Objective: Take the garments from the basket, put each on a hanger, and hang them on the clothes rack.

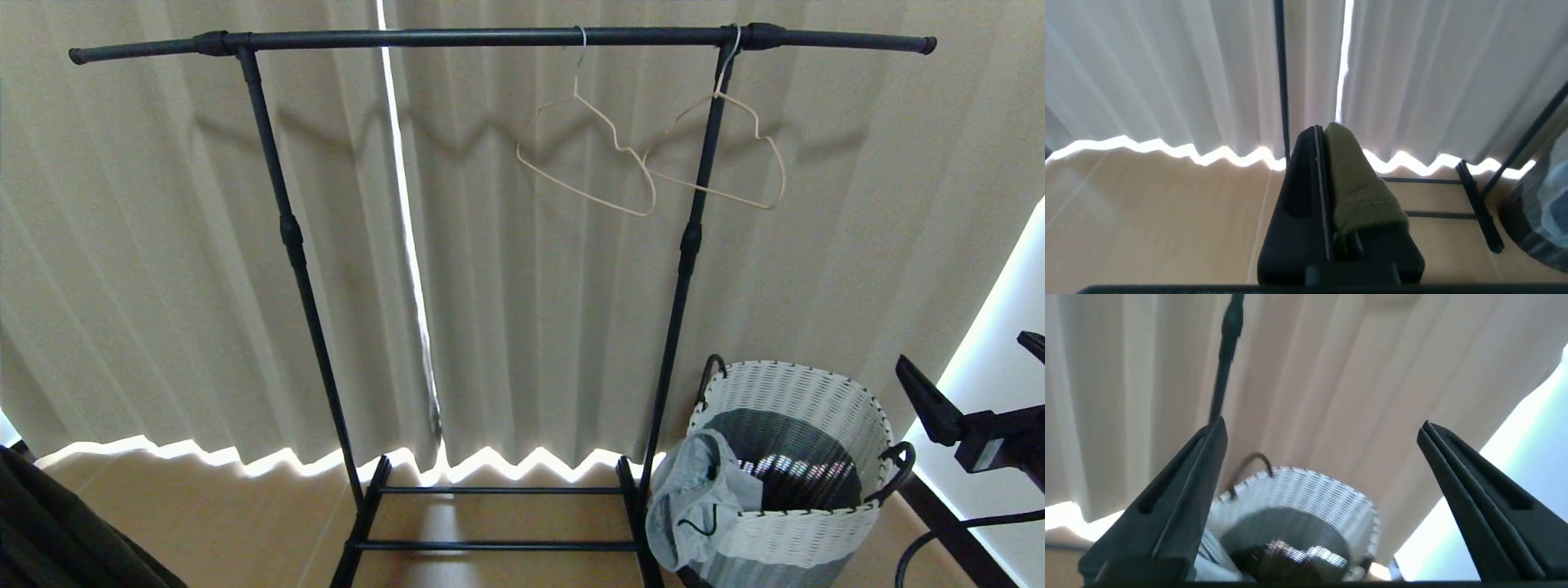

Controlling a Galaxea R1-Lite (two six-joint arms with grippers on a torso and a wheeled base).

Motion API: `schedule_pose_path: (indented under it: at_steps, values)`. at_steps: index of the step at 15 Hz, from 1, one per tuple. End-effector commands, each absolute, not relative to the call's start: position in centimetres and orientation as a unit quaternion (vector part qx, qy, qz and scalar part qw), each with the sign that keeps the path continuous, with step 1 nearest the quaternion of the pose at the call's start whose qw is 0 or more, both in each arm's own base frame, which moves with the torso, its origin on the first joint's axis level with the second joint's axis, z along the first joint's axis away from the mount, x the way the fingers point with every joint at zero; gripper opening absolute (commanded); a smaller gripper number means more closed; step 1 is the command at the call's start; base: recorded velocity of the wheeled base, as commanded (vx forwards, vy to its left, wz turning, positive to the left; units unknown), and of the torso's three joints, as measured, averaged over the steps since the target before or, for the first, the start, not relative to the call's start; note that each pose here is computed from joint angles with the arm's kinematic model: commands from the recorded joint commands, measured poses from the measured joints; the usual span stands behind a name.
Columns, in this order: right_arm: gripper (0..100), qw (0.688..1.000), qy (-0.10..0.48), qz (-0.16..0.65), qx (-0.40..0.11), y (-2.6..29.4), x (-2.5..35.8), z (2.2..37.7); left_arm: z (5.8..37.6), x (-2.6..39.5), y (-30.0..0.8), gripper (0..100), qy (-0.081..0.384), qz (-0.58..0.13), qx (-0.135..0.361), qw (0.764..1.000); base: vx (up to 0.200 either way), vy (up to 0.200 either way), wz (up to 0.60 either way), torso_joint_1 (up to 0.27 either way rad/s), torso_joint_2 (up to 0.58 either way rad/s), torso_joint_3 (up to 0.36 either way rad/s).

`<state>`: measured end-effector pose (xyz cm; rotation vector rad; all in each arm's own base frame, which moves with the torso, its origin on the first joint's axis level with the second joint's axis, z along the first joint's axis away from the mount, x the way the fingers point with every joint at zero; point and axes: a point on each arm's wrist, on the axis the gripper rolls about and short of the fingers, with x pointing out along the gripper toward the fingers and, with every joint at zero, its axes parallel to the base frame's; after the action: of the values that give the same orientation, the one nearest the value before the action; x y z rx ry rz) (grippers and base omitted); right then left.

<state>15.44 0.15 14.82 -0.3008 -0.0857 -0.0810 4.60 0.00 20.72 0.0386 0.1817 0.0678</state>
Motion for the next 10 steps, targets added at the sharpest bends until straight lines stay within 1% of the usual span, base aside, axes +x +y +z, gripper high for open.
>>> schedule_pose_path:
  at_steps: [1, 2, 3, 4, 5, 6, 7, 8, 9, 10]
  values:
    - [100, 0.979, -0.089, -0.066, -0.172, -0.3, 13.0, 18.8, 20.7, 4.6, 0.0, 0, 0.090, 0.034, 0.020, 0.995, 0.000, 0.000, 0.00, 0.000, 0.00, 0.000]
    - [100, 0.980, -0.074, -0.065, -0.173, -0.4, 12.3, 20.4, 20.7, 4.5, 0.0, 0, 0.090, 0.034, 0.020, 0.995, 0.000, 0.000, 0.00, 0.000, 0.00, 0.000]
    - [100, 0.982, -0.040, -0.057, -0.175, -0.3, 11.3, 21.7, 20.7, 4.5, 0.0, 0, 0.090, 0.034, 0.020, 0.995, 0.000, 0.000, 0.00, 0.000, 0.00, 0.000]
    - [100, 0.983, 0.061, -0.037, -0.167, -0.3, 9.8, 22.3, 20.7, 4.4, 0.0, 0, 0.088, 0.034, 0.020, 0.995, 0.000, 0.000, 0.00, 0.000, 0.00, 0.000]
    - [100, 0.979, 0.154, -0.019, -0.131, -0.3, 9.1, 22.0, 20.7, 4.4, 0.0, 0, 0.087, 0.033, 0.020, 0.995, 0.000, 0.000, 0.00, 0.000, 0.00, 0.000]
    - [100, 0.975, 0.203, -0.007, -0.091, -0.2, 8.8, 21.4, 20.6, 4.4, 0.0, 0, 0.090, 0.033, 0.024, 0.995, 0.000, 0.000, 0.00, 0.000, 0.00, 0.000]
    - [100, 0.973, 0.221, -0.004, -0.068, -0.2, 9.1, 20.6, 20.2, 4.4, 0.0, 0, 0.094, 0.034, 0.029, 0.995, 0.000, 0.000, 0.00, 0.000, 0.00, 0.000]
    - [100, 0.970, 0.235, -0.005, -0.060, -0.2, 9.1, 19.4, 19.7, 4.0, 0.0, 0, 0.094, 0.033, 0.040, 0.994, 0.000, 0.000, 0.00, 0.000, 0.00, 0.000]
    - [100, 0.971, 0.232, -0.006, -0.060, -0.2, 9.0, 18.9, 19.5, 3.8, 0.1, 0, 0.093, 0.032, 0.048, 0.994, 0.000, 0.000, 0.00, 0.000, 0.00, 0.000]
    - [100, 0.975, 0.212, -0.005, -0.063, -0.2, 8.8, 17.3, 19.1, 3.6, 0.1, 0, 0.094, 0.031, 0.064, 0.993, 0.000, 0.000, 0.00, 0.000, 0.00, 0.000]
